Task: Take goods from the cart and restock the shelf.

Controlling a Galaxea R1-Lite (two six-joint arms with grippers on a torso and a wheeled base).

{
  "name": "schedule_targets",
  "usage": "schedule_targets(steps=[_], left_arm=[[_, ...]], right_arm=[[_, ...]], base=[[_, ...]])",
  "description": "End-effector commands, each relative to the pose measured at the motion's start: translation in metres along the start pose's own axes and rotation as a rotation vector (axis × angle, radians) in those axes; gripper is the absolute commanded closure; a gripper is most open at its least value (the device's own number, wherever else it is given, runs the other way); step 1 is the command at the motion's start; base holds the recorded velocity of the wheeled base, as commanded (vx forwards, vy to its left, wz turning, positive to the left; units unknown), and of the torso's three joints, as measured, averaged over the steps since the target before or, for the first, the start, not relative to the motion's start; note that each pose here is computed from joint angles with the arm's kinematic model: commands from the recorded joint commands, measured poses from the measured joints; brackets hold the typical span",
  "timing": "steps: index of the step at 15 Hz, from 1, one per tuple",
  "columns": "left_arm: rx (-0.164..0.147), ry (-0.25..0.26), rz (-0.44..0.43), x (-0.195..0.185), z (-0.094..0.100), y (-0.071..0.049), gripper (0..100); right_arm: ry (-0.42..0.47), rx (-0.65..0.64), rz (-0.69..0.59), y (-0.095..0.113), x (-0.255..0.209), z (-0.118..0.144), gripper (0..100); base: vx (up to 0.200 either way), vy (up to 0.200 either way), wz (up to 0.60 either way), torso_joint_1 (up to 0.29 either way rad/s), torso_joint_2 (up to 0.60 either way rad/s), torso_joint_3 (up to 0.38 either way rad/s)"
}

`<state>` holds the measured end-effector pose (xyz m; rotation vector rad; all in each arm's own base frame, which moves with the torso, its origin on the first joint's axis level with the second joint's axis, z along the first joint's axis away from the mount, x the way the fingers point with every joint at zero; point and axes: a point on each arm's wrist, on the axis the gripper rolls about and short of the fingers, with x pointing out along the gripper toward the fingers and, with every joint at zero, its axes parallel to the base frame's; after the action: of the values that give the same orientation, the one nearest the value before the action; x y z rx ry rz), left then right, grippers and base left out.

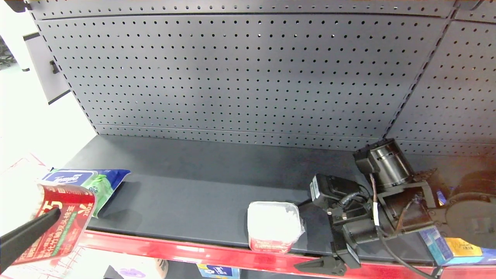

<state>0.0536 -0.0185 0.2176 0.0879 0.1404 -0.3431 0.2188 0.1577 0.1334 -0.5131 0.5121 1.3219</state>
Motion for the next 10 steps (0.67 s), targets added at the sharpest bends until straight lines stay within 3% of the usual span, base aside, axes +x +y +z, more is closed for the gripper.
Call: schedule_targets(steps=[1, 6, 10], left_arm=[[0.000, 0.001, 0.000, 0.000, 0.000, 0.000, 100], [0.000, 0.016, -0.003, 0.002, -0.002, 0.000, 100], [-0.004, 0.035, -0.048, 0.007, -0.003, -0.001, 100]], right_arm=[[-0.006, 0.006, -0.036, 0.006, -0.016, -0.005, 0], [-0.018, 0.044, -0.182, 0.006, -0.054, -0.016, 0], [-0.092, 0.076, -0.288, 0.031, -0.090, -0.013, 0]], base=[[0.000, 0.000, 0.00, 0.000, 0.00, 0.000], [0.000, 0.000, 0.00, 0.000, 0.00, 0.000], [0.000, 0.000, 0.00, 0.000, 0.00, 0.000]])
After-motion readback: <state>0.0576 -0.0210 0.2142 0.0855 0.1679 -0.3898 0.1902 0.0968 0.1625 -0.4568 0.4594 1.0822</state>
